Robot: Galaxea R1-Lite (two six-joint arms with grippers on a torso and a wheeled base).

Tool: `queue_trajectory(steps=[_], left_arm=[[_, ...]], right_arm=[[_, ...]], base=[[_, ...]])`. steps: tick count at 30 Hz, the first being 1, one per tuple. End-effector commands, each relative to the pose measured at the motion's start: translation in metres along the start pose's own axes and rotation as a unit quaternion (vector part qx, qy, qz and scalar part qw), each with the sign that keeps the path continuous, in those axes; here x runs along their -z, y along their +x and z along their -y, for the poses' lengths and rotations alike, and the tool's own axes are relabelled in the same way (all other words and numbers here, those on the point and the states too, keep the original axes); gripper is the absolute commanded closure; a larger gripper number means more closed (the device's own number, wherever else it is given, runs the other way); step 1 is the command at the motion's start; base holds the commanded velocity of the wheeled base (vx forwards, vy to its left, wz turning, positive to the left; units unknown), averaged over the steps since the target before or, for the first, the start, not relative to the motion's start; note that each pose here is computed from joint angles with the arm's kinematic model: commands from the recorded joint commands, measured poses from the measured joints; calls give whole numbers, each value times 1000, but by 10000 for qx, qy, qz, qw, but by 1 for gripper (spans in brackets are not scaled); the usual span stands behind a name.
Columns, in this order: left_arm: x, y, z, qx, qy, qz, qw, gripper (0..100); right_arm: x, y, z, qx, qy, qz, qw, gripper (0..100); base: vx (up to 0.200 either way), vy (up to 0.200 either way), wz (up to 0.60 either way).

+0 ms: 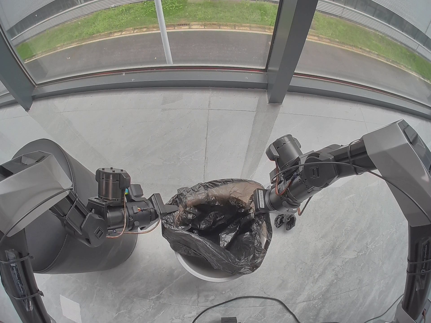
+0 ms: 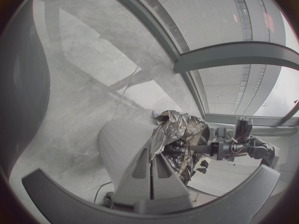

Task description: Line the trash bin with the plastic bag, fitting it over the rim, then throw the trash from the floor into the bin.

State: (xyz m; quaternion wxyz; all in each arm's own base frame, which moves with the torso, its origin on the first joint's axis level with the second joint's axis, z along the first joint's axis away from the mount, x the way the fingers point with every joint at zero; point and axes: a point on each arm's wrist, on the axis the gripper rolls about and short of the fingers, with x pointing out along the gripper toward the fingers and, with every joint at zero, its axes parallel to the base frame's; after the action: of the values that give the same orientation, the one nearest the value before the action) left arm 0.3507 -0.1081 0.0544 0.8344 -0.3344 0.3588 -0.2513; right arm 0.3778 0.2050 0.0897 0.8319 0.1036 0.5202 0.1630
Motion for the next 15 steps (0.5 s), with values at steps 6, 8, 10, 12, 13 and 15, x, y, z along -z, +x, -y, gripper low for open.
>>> queue_trajectory(steps=[6, 8, 10, 12, 13, 15], left_arm=[[-8, 2, 7, -115, 109, 308, 9994, 100], [-6, 3, 4, -153, 75, 261, 9995, 100], [-4, 4, 1, -188, 41, 220, 9996, 100], [4, 3, -4, -276, -15, 104, 9996, 100], [8, 2, -7, -318, -53, 41, 9995, 100], [14, 0, -11, -388, -96, -54, 9992, 100]], right_arm=[[1, 1, 1, 2, 4, -2, 10000, 100], [1, 2, 1, 5, 5, -9, 10000, 100], [1, 2, 1, 8, 7, -16, 10000, 100], [3, 2, 2, 25, 12, -50, 10000, 100], [4, 3, 3, 31, 17, -81, 10000, 100], [5, 4, 4, 47, 27, -105, 9999, 100]], base=[[0, 0, 0], [0, 0, 0], [0, 0, 0], [0, 0, 0], [0, 0, 0], [0, 0, 0]])
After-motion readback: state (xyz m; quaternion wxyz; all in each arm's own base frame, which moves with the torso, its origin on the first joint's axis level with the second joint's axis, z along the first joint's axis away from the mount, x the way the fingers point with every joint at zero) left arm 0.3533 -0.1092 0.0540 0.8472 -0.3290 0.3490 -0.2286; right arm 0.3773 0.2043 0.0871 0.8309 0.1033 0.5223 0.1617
